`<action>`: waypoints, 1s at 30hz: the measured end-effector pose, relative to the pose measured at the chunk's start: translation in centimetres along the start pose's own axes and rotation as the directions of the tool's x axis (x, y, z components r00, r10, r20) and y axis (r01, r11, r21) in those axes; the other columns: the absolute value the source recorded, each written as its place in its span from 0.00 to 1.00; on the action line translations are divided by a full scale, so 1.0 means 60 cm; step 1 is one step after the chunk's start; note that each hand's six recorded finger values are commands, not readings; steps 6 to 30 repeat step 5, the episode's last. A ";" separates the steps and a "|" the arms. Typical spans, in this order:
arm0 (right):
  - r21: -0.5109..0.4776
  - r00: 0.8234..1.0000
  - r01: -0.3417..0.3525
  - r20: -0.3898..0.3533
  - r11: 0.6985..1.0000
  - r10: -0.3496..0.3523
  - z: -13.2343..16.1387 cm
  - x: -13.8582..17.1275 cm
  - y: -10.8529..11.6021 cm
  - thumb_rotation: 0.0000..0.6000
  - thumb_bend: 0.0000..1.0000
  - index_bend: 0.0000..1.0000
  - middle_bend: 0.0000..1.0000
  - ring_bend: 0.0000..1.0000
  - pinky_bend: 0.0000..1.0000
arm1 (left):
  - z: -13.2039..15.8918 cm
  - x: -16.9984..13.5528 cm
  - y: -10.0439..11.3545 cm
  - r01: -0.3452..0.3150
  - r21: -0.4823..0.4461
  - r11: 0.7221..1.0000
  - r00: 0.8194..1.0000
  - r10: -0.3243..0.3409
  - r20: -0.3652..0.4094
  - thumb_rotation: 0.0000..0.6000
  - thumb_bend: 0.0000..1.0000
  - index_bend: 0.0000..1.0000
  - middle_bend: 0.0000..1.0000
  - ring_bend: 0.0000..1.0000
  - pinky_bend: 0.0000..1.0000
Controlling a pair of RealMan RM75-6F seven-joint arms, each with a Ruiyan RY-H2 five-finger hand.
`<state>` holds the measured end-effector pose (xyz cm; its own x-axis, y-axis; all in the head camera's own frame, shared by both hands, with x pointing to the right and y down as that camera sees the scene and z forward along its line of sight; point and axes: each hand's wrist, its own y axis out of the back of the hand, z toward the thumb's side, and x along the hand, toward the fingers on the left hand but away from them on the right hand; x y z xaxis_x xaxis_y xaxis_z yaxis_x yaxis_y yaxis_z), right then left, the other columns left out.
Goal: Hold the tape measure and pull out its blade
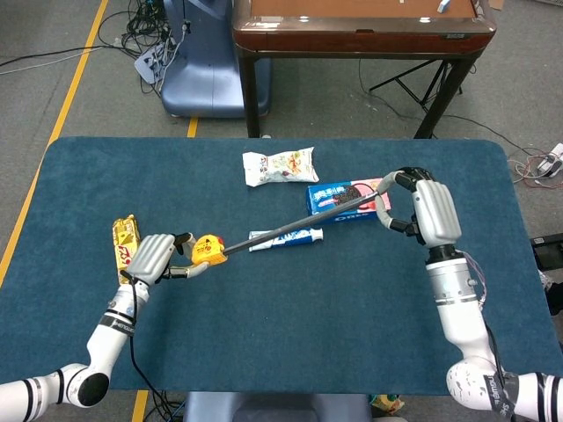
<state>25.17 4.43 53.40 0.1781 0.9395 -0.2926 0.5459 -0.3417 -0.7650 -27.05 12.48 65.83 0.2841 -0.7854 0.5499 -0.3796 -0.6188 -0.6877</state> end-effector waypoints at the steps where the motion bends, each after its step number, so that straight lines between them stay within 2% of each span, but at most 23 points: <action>1: -0.001 1.000 0.000 0.000 1.000 0.000 0.000 0.000 0.000 1.00 0.78 0.63 0.50 0.30 0.21 | 0.000 0.000 -0.001 0.001 0.001 1.000 1.000 -0.001 0.001 0.61 0.20 0.54 0.56 0.48 0.62; 30: -0.001 1.000 -0.002 -0.002 1.000 0.002 0.001 0.000 -0.002 1.00 0.78 0.63 0.50 0.30 0.21 | 0.000 0.001 -0.001 0.002 -0.002 1.000 1.000 -0.002 -0.001 0.61 0.20 0.54 0.56 0.48 0.62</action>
